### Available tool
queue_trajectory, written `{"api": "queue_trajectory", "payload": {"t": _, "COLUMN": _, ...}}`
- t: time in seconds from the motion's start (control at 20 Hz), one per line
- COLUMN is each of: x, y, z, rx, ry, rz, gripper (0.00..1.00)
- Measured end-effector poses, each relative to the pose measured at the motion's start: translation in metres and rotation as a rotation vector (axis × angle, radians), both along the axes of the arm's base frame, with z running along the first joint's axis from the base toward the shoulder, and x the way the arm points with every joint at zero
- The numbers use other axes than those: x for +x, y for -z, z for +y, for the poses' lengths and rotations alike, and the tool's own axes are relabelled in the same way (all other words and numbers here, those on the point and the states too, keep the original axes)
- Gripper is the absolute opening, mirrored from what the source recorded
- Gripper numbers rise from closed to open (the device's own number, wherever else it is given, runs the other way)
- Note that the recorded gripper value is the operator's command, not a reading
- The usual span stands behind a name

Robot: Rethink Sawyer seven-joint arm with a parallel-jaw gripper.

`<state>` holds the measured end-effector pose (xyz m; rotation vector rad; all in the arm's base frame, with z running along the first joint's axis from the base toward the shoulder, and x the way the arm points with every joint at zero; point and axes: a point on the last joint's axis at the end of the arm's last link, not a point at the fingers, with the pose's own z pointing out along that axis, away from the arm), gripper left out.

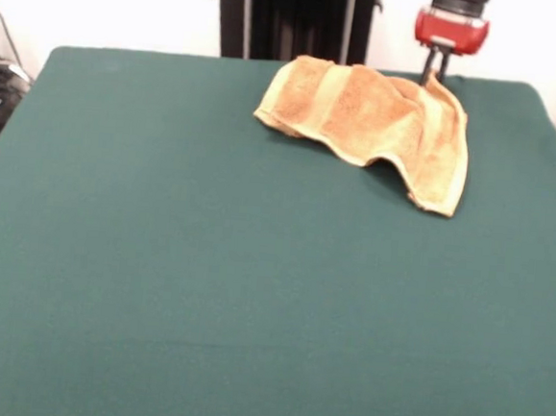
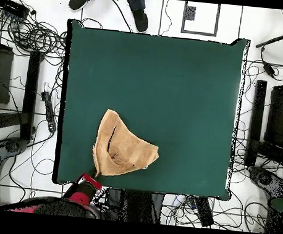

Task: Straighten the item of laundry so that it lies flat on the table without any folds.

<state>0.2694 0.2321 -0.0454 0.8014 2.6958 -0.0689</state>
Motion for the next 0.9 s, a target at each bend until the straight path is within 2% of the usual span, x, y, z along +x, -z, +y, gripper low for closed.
{"api": "queue_trajectory", "payload": {"t": 0.35, "x": -0.008, "y": 0.004, "z": 0.007, "rx": -0.047, "ry": 0.037, "rz": -0.065, "gripper": 0.0}}
{"api": "queue_trajectory", "payload": {"t": 0.9, "x": -0.008, "y": 0.006, "z": 0.014, "rx": -0.078, "ry": 0.118, "rz": -0.088, "gripper": 0.0}}
